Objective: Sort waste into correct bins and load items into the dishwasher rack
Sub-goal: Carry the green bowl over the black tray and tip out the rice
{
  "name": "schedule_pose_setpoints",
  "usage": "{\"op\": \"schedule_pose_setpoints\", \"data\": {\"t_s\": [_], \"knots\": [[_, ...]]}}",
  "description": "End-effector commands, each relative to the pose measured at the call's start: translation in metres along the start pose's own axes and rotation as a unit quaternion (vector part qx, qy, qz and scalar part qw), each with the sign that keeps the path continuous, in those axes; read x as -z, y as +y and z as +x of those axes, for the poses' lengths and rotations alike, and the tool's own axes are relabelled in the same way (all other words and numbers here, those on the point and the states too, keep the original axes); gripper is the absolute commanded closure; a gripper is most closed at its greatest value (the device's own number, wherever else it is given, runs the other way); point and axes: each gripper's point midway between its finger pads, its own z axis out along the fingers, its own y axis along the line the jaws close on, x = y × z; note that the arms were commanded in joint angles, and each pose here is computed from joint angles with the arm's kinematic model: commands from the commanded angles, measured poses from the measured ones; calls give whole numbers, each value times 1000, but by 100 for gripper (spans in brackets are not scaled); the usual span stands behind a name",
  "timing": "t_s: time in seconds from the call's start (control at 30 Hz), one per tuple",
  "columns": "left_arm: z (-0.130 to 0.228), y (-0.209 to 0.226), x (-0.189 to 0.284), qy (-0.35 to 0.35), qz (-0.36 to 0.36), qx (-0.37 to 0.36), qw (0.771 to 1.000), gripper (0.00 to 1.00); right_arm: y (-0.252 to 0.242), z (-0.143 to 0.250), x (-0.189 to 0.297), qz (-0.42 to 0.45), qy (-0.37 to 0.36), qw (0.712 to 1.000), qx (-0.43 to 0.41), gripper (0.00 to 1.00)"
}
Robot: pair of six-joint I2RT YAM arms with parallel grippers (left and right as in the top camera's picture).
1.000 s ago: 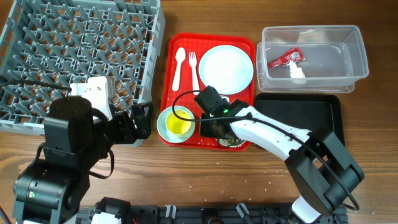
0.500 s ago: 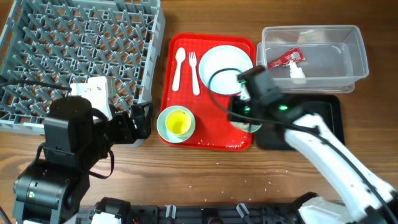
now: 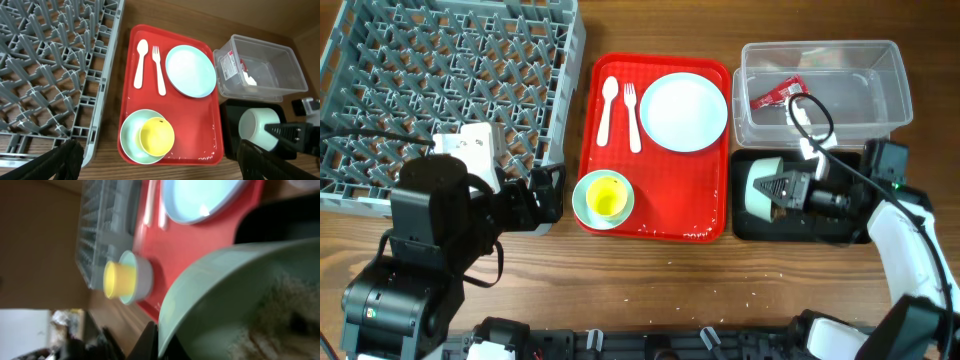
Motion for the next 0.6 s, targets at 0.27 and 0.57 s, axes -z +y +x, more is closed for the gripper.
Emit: {"op": "schedule_pose_setpoints", "data": {"t_s": [0.27,0.57], "knots": [[-7,-2,6,-14,1,-9,1000,0,40,-28,40,-205,-113,971,59,96],[-7,-2,6,-14,1,-9,1000,0,24,-34,34,-152,-102,983,17,96]]}}
